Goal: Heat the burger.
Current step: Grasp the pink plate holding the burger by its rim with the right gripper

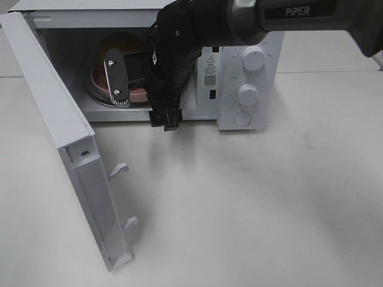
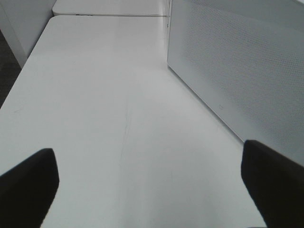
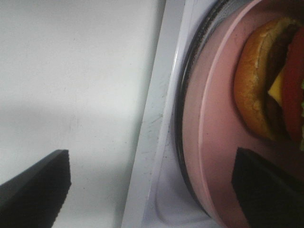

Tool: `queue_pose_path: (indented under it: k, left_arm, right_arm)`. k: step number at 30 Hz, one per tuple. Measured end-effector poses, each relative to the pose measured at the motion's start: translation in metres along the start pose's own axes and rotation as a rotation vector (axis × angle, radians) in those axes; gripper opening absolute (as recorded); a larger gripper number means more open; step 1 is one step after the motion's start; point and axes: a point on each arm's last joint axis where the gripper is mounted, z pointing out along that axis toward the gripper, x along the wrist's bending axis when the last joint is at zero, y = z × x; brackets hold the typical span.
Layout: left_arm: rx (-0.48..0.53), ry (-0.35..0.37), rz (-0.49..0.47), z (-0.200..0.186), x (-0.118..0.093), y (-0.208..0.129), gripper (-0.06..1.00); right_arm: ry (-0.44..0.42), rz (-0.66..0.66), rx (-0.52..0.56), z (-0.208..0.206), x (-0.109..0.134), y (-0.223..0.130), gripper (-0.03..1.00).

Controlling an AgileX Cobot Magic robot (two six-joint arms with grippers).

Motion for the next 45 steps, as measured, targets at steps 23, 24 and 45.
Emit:
queue_pose_path:
  k: [23, 24, 45]
  left_arm:
    - [0.000, 0.000, 0.000, 0.000, 0.000, 0.000, 0.97]
    - [0.000, 0.000, 0.000, 0.000, 0.000, 0.000, 0.97]
    - [0.000, 0.000, 0.000, 0.000, 0.000, 0.000, 0.97]
  right_arm:
    - [-0.008, 0.081, 0.038, 0.041, -0.020, -0.004, 0.82]
    - [-0.008, 0.084, 0.042, 0.042, -0.021, -0.007, 0.81]
    - [-0.028, 0.087, 0.025, 0.051, -0.021, -0.008, 0.12]
